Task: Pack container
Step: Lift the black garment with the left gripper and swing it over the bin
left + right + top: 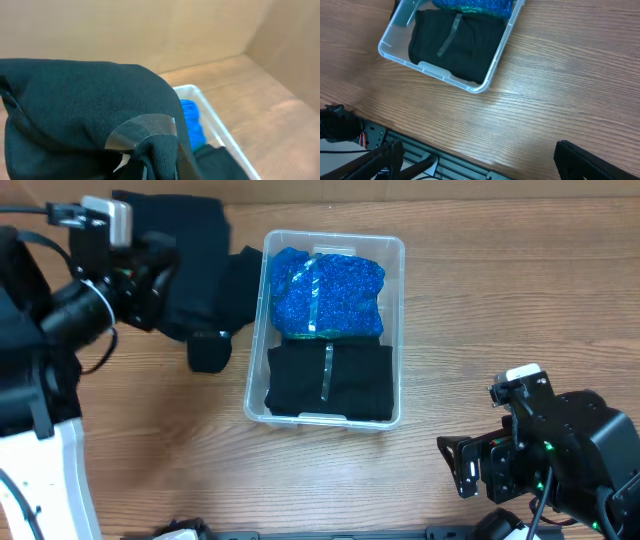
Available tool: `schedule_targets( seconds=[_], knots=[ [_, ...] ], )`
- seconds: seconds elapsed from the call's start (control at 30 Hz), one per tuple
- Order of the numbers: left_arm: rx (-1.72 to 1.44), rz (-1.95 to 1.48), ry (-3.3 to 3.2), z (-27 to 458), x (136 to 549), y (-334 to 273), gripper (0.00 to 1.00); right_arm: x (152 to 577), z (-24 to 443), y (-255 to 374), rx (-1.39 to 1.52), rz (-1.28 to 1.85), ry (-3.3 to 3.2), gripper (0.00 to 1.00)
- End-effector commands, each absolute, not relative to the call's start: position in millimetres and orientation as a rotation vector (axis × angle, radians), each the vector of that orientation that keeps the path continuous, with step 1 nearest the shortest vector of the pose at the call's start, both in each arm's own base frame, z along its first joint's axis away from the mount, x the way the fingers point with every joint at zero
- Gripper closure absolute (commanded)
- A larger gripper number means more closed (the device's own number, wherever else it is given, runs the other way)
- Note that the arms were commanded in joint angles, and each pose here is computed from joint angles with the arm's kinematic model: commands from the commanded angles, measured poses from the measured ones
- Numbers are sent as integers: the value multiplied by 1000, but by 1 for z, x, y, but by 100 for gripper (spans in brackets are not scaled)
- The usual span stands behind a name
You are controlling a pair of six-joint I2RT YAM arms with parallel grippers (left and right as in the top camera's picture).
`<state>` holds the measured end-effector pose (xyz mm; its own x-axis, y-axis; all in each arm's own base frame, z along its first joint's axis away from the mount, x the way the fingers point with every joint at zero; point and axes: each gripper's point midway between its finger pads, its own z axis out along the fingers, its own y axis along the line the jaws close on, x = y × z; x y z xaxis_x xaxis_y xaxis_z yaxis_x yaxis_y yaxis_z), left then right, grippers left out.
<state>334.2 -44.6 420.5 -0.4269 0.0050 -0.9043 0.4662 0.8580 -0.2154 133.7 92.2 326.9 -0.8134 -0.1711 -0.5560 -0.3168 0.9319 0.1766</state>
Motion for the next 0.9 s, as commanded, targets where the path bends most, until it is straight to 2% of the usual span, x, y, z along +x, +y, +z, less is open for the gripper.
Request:
schedule_targets(
  seconds=[0.0, 0.2, 0.43, 0.6, 0.7, 0.77, 0.87],
  knots=[
    [549, -616, 1866, 434, 315, -78, 96, 134, 328, 92, -350, 353, 2525, 0],
    [900, -702, 1747, 421, 312, -137, 96, 134, 328, 92, -349, 353, 2525, 0],
    [1183, -957, 1521, 385, 343, -191, 96, 134, 328, 92, -350, 353, 2525, 0],
    [1188, -1192, 1409, 352, 384, -205, 96, 134, 328, 92, -350, 353, 2525, 0],
    [1166, -1462, 1342, 330, 417, -211, 96, 134, 328, 92, -350, 353, 2525, 0],
    [1122, -1524, 1409, 309, 439, -213, 96, 134, 328, 92, -349, 353, 2525, 0],
    [1108, -1541, 1428, 296, 447, -214, 96, 134, 328, 92, -350, 353, 2525, 0]
  ],
)
